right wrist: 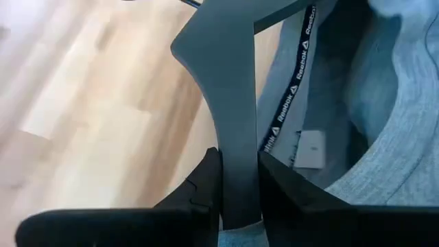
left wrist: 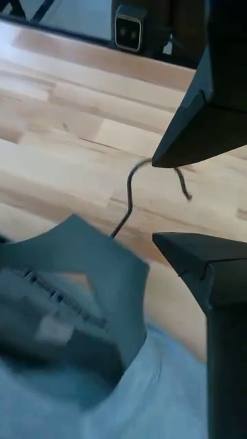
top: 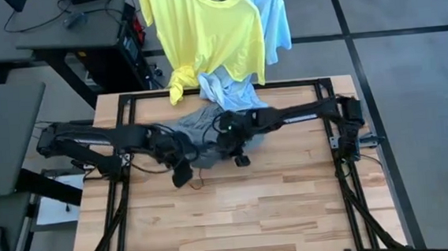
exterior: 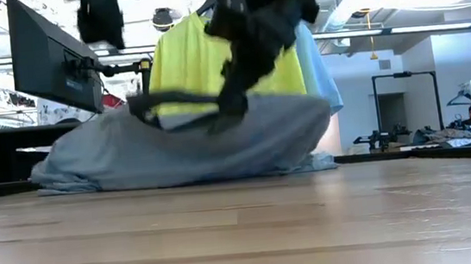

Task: Hang clothes
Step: Hang the gray shirt on the clothes rack

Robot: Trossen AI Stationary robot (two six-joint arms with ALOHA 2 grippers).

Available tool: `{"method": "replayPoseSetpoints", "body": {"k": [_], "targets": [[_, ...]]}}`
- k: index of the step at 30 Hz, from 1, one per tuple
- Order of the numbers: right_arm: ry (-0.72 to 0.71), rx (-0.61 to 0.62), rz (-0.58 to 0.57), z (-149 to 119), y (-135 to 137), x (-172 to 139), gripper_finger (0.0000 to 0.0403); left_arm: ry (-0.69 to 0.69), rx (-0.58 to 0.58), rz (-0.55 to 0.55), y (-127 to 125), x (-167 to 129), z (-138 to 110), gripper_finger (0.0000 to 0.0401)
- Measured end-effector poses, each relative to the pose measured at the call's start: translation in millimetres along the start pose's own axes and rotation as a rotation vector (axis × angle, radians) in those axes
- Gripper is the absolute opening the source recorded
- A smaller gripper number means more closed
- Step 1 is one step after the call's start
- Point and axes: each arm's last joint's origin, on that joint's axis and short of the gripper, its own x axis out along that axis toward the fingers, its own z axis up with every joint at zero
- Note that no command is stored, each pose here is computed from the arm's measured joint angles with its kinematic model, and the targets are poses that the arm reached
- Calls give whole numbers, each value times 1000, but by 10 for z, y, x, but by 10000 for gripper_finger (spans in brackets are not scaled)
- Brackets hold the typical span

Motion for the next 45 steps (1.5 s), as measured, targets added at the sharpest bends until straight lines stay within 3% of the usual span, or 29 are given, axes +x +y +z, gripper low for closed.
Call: {"method": "replayPoseSetpoints", "body": {"k": [6,11,17,21,26,29,33,42,45], "targets": [[-222,187,71,366,-196,-613,55,-181,26,71,-30,-842,262,148],[-313,359,208,447,-326,-888,55,-376,81,158,-25,-1348,379,148],[-412,408,516,537,-368,-1062,55,-548,180,289,14,-1773,439,148],[-459,381,652,647,-323,-1112,55,-575,235,406,67,-1879,445,148],[-497,359,754,756,-294,-1190,55,-445,347,473,128,-1821,392,148],[-514,375,752,761,-344,-1235,55,-315,439,407,120,-1717,362,148],[-522,401,732,710,-455,-1289,55,-294,465,307,86,-1690,359,148],[-535,456,702,610,-654,-1401,55,-339,478,349,152,-1935,247,148],[-541,460,694,591,-691,-1424,55,-285,457,373,206,-1975,179,148]]}}
